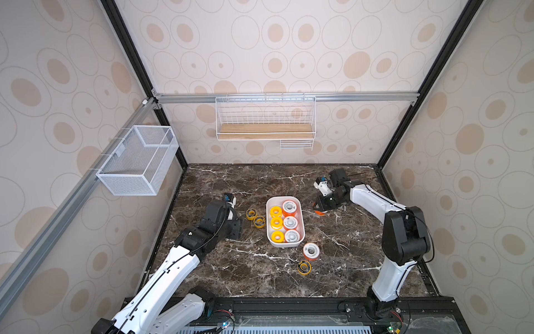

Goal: Put the sealing tape into the storage box
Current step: Pick up the sealing tape at the center of the board, then place the sealing tape in the storage box.

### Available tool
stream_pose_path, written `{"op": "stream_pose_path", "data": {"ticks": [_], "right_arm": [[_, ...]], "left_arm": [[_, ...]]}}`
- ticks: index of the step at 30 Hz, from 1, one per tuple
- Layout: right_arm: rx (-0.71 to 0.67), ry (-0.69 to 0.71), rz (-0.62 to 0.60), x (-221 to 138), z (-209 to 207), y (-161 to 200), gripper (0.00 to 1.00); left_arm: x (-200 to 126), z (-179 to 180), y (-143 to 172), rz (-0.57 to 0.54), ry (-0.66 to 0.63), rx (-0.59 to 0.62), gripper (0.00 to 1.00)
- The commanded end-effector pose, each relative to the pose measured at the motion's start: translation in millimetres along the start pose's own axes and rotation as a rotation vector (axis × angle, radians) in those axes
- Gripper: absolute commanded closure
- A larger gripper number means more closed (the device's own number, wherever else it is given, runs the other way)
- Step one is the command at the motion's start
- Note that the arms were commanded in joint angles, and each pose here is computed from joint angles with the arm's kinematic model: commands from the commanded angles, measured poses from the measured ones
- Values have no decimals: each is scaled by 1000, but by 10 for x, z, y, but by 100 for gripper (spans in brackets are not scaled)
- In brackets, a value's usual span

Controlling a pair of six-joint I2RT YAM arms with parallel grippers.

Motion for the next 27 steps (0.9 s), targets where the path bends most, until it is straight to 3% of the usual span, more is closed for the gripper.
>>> {"op": "stream_pose_path", "data": {"ticks": [1,11,27], "right_arm": [[1,-215,-4,-95,376,47,75],[-181,-253,28,-120,902,270,75],[-357,-32,140,304,1110,522,75]], "left_arm": [[-37,19,-13,7,7,8,29],[-19,31,-6,12,12,-3,29],[-12,49,-6,14,12,-11,28]]}}
Point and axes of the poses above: each gripper's point midway between its finger pads, its own x axis out along the fingers, its own z axis along the line the jaws close on, y = z × x, the point moved 2 cm from there along -x, back along the fingers, and after that the axes turned 14 degrees about x, right-handed, at the moved point
